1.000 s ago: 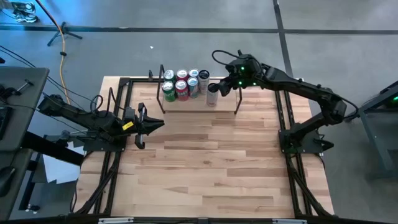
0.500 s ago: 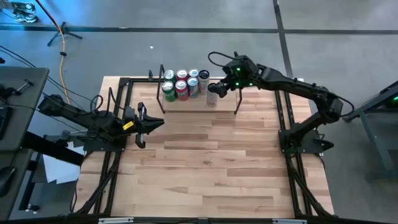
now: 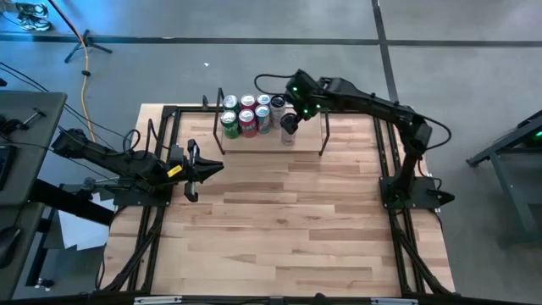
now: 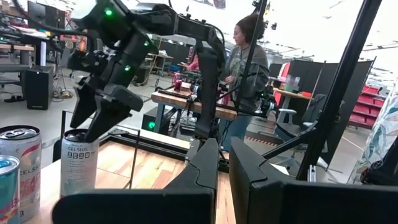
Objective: Place canned beverage on shelf
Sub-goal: Put the white pink soda can on the shelf aligned with the white pink soda can
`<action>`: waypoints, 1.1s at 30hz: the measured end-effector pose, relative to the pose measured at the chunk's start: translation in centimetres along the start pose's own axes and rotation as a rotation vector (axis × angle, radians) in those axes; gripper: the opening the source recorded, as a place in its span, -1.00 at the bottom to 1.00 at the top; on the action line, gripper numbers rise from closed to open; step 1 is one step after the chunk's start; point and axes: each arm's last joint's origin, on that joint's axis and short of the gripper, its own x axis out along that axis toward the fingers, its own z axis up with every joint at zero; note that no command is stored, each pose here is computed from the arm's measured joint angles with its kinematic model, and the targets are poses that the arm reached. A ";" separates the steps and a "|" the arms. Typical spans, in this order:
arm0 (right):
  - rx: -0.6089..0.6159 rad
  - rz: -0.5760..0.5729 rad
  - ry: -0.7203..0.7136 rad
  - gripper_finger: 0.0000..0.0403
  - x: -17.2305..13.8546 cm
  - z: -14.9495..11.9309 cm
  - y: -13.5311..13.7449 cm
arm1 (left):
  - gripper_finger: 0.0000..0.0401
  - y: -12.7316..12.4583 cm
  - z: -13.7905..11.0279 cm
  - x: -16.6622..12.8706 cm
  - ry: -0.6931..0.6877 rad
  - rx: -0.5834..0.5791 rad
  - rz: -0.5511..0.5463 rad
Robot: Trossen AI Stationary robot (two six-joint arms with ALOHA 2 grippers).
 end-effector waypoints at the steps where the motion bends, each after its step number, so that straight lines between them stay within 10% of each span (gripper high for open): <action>1: -0.002 0.005 0.017 0.95 0.2 0.2 0.1 | -1.00 0.0 0.0 0.0 0.000 0.000 0.000; 21: -0.022 -0.049 0.132 0.93 2.3 0.2 -0.1 | -1.00 0.0 0.0 0.0 0.000 0.000 0.000; 33: 0.050 -0.048 0.128 0.48 2.8 0.3 0.1 | -1.00 0.0 0.0 0.0 0.000 0.001 0.000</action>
